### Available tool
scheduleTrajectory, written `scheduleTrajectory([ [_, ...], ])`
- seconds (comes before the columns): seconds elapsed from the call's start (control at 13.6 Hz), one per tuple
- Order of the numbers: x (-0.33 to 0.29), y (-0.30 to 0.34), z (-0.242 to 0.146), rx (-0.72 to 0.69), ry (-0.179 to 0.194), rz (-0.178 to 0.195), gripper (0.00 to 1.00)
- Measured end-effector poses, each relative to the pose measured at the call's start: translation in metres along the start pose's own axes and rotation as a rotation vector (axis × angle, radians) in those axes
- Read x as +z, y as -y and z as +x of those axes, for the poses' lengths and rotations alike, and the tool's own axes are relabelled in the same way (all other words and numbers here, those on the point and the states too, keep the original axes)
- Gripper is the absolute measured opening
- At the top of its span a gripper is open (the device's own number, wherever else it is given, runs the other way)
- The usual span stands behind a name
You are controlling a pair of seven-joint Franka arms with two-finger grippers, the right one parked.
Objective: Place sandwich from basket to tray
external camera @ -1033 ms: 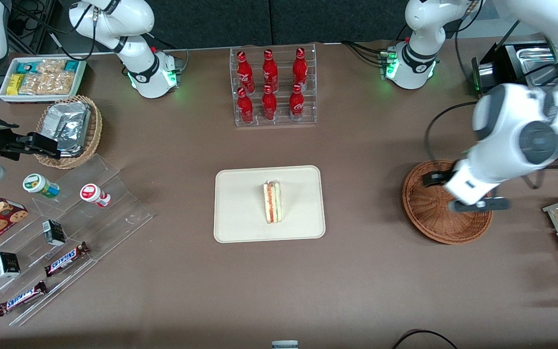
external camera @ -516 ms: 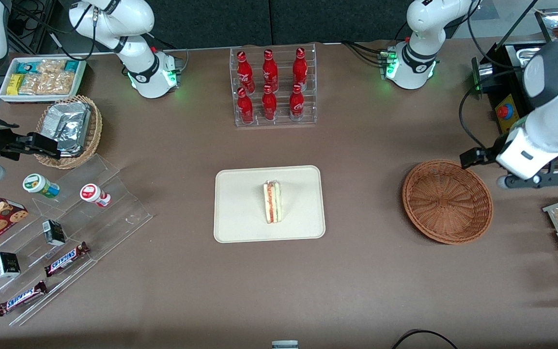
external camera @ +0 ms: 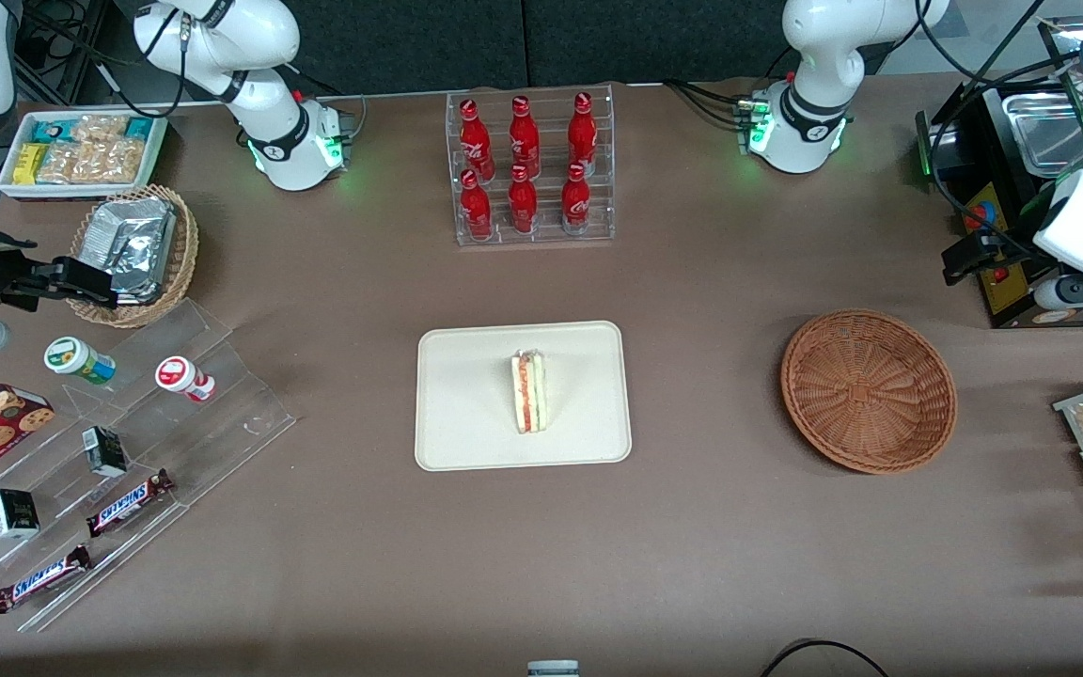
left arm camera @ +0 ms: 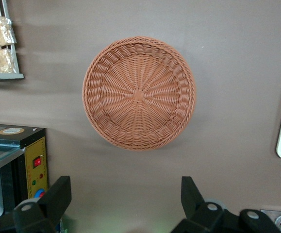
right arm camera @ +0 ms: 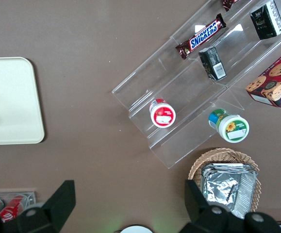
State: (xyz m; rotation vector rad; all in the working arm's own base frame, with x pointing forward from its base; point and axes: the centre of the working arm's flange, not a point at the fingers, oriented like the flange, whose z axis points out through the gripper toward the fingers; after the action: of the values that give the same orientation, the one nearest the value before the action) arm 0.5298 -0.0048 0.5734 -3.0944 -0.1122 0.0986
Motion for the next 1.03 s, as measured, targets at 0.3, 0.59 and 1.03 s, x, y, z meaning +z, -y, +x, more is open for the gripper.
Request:
scheduleTrajectory([
  [0.3, -0.011, 0.0, 0.0, 0.005, -0.011, -0.011, 1.0],
  [0.59, -0.036, 0.0, 0.0, 0.005, -0.049, -0.015, 1.0],
  [1.03, -0.041, -0.013, 0.004, 0.028, -0.047, -0.012, 1.0],
])
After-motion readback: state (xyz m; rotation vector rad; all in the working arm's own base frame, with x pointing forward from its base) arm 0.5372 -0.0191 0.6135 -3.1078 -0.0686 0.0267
